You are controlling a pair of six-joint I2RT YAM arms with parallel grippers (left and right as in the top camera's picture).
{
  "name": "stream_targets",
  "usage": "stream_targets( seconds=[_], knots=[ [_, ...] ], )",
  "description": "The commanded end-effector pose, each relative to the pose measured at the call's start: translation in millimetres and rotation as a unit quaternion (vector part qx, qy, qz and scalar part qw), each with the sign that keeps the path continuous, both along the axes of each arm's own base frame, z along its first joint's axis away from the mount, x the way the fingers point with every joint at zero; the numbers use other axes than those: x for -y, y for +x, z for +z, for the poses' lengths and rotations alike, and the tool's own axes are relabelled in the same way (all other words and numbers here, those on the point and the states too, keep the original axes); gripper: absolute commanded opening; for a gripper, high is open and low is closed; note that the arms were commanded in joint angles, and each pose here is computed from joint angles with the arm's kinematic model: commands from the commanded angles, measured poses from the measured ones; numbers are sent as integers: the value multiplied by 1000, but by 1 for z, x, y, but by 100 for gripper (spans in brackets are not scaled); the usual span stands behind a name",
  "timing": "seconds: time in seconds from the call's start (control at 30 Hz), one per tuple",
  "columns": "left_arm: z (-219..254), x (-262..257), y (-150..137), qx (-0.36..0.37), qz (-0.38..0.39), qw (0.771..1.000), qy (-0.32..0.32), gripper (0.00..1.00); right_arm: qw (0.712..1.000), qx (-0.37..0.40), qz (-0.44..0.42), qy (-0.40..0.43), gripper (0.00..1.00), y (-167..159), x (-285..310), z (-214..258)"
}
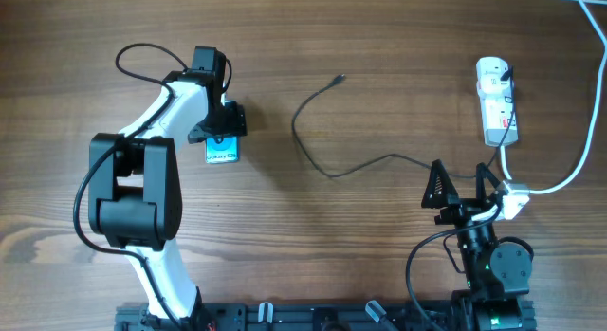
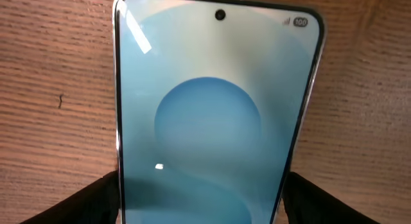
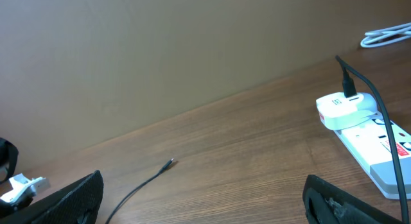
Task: Plug charger to phone and switch on socket
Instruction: 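Lift the phone upright with the left gripper, screen facing right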
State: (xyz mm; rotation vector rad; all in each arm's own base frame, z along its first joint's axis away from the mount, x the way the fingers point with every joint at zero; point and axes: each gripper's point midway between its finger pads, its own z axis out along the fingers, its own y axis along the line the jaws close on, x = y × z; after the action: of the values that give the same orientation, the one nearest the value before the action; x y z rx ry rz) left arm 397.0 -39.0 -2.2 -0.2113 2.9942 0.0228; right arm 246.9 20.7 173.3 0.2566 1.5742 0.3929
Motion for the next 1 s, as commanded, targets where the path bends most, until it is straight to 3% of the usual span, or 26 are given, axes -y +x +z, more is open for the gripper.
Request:
stream_targets(
  seconds=[0.0, 0.17, 0.27, 0.43, 0.83, 0.87, 0.97],
  knots=[
    [-14, -2, -7, -15, 1, 1000, 5, 80, 1000, 1, -5, -9, 100, 0, 1, 0],
    [-14, -1, -5, -12, -12, 1000, 6, 70, 1000, 1, -5, -9, 100, 0, 1, 0],
    [-14, -1, -3, -8, -12, 1000, 5, 48, 1000, 1, -5, -9, 100, 0, 1, 0],
    [-9, -1, -4, -8, -12, 1000, 5, 54, 1000, 1, -5, -9, 100, 0, 1, 0],
    [123, 1, 11, 124, 19, 992, -19, 45, 1000, 2, -5, -9, 100, 0, 1, 0],
    [130, 1, 10, 134, 23, 991, -21, 42, 1000, 1, -5, -9, 100, 0, 1, 0],
    [154, 1, 9, 164, 44, 985, -32, 18, 1000, 2, -5, -9, 100, 0, 1, 0]
  ],
)
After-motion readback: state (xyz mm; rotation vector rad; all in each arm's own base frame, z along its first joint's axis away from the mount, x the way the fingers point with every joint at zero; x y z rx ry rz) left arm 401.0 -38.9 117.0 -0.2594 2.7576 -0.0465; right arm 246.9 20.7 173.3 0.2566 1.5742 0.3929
